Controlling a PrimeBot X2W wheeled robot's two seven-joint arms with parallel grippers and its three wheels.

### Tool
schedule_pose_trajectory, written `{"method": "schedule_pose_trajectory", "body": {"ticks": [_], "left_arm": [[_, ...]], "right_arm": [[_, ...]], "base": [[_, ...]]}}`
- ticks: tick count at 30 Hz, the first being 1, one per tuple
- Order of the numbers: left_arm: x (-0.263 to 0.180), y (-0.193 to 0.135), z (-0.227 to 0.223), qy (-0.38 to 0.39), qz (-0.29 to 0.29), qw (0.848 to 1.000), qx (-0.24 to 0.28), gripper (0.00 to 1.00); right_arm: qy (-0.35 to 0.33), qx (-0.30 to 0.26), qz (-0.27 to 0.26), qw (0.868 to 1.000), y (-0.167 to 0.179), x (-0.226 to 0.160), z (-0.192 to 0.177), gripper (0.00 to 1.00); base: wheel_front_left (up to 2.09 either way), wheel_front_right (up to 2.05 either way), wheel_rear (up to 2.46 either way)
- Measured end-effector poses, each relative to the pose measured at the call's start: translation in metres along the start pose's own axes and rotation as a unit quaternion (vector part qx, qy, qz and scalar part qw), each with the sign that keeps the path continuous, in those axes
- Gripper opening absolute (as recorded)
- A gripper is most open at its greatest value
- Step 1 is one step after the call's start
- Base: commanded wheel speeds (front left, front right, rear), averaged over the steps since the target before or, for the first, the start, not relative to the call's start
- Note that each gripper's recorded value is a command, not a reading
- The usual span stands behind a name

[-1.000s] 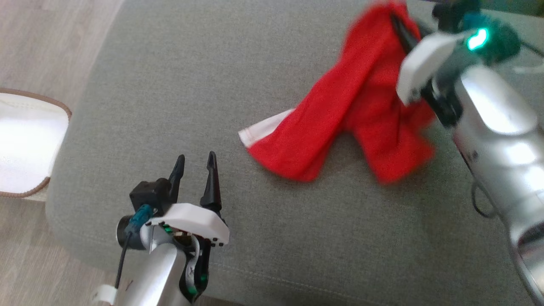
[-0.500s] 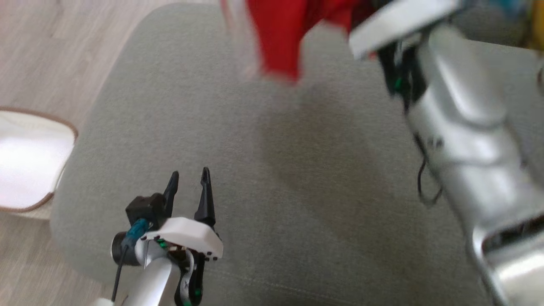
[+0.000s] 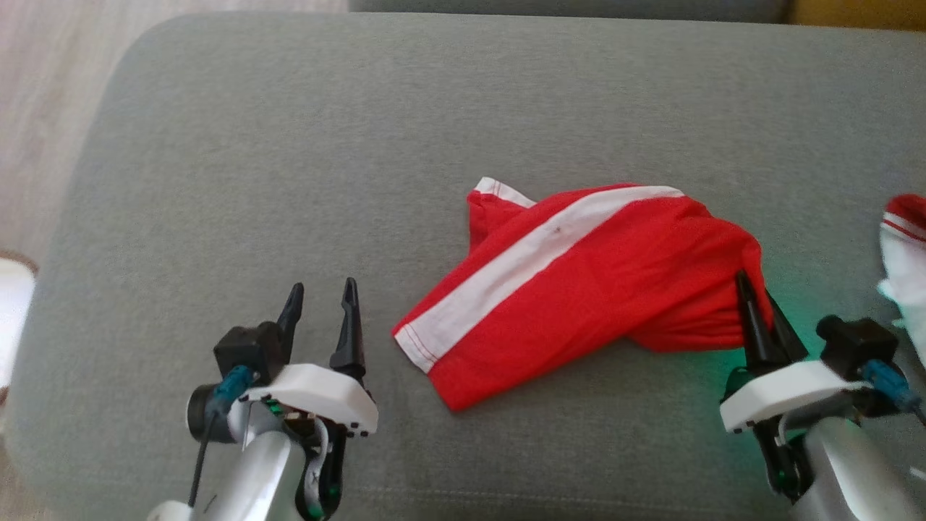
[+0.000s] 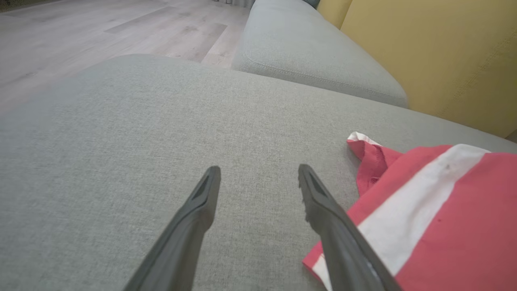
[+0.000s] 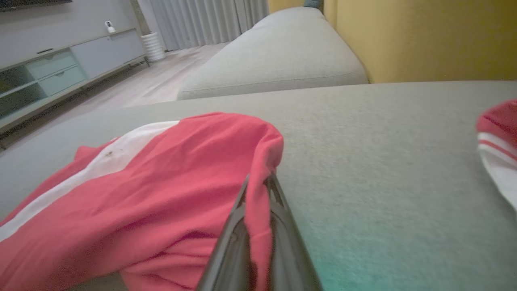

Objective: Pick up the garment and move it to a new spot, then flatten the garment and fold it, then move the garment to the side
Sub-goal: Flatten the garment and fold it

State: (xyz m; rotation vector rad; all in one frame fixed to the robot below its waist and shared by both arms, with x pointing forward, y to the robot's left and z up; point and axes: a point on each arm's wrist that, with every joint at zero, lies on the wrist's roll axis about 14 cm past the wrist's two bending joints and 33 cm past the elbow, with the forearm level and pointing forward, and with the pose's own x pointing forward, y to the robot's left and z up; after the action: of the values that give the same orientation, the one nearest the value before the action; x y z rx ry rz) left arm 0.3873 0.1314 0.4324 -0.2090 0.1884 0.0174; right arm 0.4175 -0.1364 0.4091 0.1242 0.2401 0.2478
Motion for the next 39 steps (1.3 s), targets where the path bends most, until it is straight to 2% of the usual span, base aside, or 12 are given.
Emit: {"method": "schedule_pose_trajectory", "body": {"ticks": [1,2,6,9,11,17,22,27,29,35,39], "left_arm": [[0.002,-0.002,0.0,-0.001,-0.003,1.0,0.0,1.0],[0.004,-0.004,0.0,0.0,-0.005,1.0,-0.001,1.0],[0.007,-0.016,-0.001,0.002,-0.026,1.0,-0.002,1.0],[0.007,-0.027,0.0,0.002,-0.046,0.999,-0.007,1.0],[0.005,-0.037,-0.003,0.009,-0.064,0.998,-0.018,1.0],[-0.009,-0.063,-0.041,0.074,-0.112,0.99,-0.031,1.0],[-0.021,-0.072,-0.076,0.131,-0.129,0.983,-0.002,1.0],[-0.018,-0.08,-0.085,0.15,-0.139,0.979,0.006,1.0],[-0.016,-0.082,-0.087,0.154,-0.142,0.978,0.009,0.0],[-0.003,-0.074,-0.083,0.145,-0.125,0.981,0.044,0.0],[0.021,-0.046,-0.056,0.104,-0.09,0.986,0.095,0.0]], "right_arm": [[0.002,0.002,-0.012,1.0,-0.006,-0.003,-0.002,0.47],[0.004,0.005,-0.023,1.0,-0.011,-0.007,-0.004,1.0],[-0.008,-0.009,-0.063,0.998,-0.031,-0.018,0.002,1.0],[-0.046,-0.049,-0.089,0.994,-0.048,-0.023,0.031,1.0],[-0.075,-0.071,-0.089,0.991,-0.047,-0.022,0.052,1.0],[-0.126,-0.076,-0.065,0.987,-0.021,-0.014,0.085,1.0],[-0.142,-0.08,-0.058,0.985,-0.017,-0.012,0.098,1.0],[-0.145,-0.078,-0.063,0.984,-0.021,-0.014,0.101,1.0],[-0.146,-0.074,-0.066,0.984,-0.023,-0.014,0.101,1.0],[-0.152,-0.075,-0.072,0.983,-0.027,-0.014,0.107,1.0],[-0.151,-0.069,-0.076,0.983,-0.03,-0.016,0.106,1.0]], "base": [[0.0,0.0,0.0],[0.0,0.0,0.0],[0.0,0.0,0.0],[0.0,0.0,0.0],[0.0,0.0,0.0],[0.0,0.0,0.0],[0.0,0.0,0.0],[0.0,0.0,0.0],[0.0,0.0,0.0],[0.0,0.0,0.0],[0.0,0.0,0.0]]}}
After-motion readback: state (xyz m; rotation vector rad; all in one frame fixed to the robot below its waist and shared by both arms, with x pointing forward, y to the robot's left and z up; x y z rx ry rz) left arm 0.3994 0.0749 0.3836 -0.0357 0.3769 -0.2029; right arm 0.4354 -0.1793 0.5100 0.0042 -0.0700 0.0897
